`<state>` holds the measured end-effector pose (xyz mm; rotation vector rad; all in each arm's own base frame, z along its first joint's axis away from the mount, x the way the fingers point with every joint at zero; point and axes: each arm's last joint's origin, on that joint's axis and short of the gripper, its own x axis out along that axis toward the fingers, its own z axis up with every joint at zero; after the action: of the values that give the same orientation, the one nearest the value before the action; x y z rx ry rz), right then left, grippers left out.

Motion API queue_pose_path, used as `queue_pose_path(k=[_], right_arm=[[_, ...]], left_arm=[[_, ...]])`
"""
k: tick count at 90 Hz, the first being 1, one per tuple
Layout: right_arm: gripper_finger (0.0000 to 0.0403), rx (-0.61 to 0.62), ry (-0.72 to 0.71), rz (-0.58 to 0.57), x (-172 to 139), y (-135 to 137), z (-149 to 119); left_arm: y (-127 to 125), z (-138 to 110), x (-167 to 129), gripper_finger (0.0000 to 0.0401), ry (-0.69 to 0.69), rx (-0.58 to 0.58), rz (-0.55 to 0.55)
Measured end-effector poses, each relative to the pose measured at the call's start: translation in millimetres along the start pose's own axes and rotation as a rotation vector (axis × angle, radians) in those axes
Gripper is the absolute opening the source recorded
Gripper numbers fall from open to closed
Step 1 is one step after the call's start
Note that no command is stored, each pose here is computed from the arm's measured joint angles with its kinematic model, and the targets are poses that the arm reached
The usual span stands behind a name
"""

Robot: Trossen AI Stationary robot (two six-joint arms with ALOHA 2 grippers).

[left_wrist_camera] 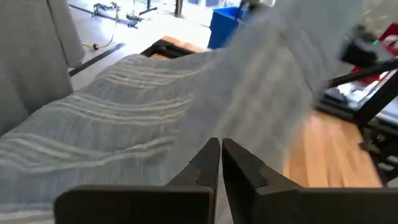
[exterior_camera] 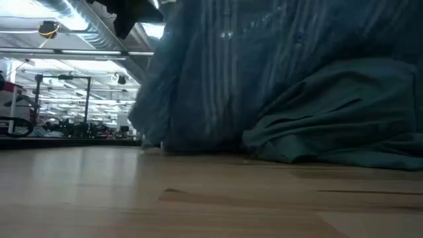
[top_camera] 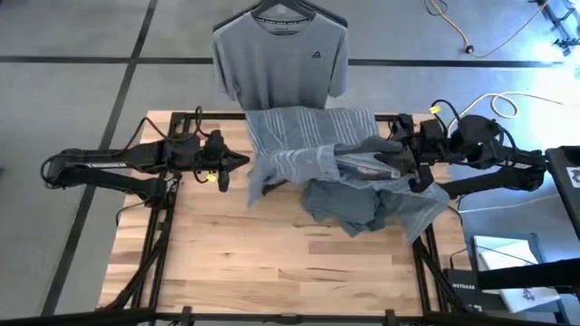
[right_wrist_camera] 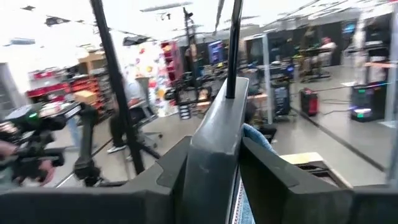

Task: Unhang clothes
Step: Remove the polo shirt from the hanger

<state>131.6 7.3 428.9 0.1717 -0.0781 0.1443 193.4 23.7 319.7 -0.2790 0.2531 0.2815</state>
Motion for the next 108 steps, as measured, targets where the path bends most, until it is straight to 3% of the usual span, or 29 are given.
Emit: queue_pose_path(k=[9, 15, 29, 44, 56, 72, 84, 96, 108], right_arm=[[0.0106, 0.004, 0.041, 0.019, 12, -1, -5], [0.0106, 0.006, 0.06, 0.036, 21, -2, -9], [0.0106, 0.003, 0.084, 0.033, 33, -5, -13], [0.0106, 0.016, 0.101, 0.048, 35, -5, -15], [0.0106, 0.02, 0.099, 0.046, 35, -5, -15], [0.0106, 0.022, 0.109, 0.026, 35, -5, -16], [0.0106, 0.019, 0.104, 0.026, 35, -5, -16], [0.0106, 0.017, 0.109, 0.017, 37, -6, -17], [0.0106, 0.015, 0.106, -0.002, 38, -7, -17]], left_arm=[[-6, 4, 5, 0.0019, -0.028, 0.029, -0.13], [-7, 5, 8, 0.0048, -0.031, 0.006, -0.155], [-12, 10, 20, 0.0146, -0.076, -0.105, -0.243], [-19, 13, 29, 0.0259, -0.132, -0.091, -0.296], [-18, 21, 30, 0.0315, -0.223, -0.084, -0.296], [-3, 31, 26, 0.0335, -0.282, -0.097, -0.252], [-10, 43, 40, 0.0336, -0.256, -0.12, -0.369], [-33, 52, 71, 0.0334, -0.14, 0.037, -0.382], [-51, 79, 81, 0.0332, -0.181, 0.162, -0.364]])
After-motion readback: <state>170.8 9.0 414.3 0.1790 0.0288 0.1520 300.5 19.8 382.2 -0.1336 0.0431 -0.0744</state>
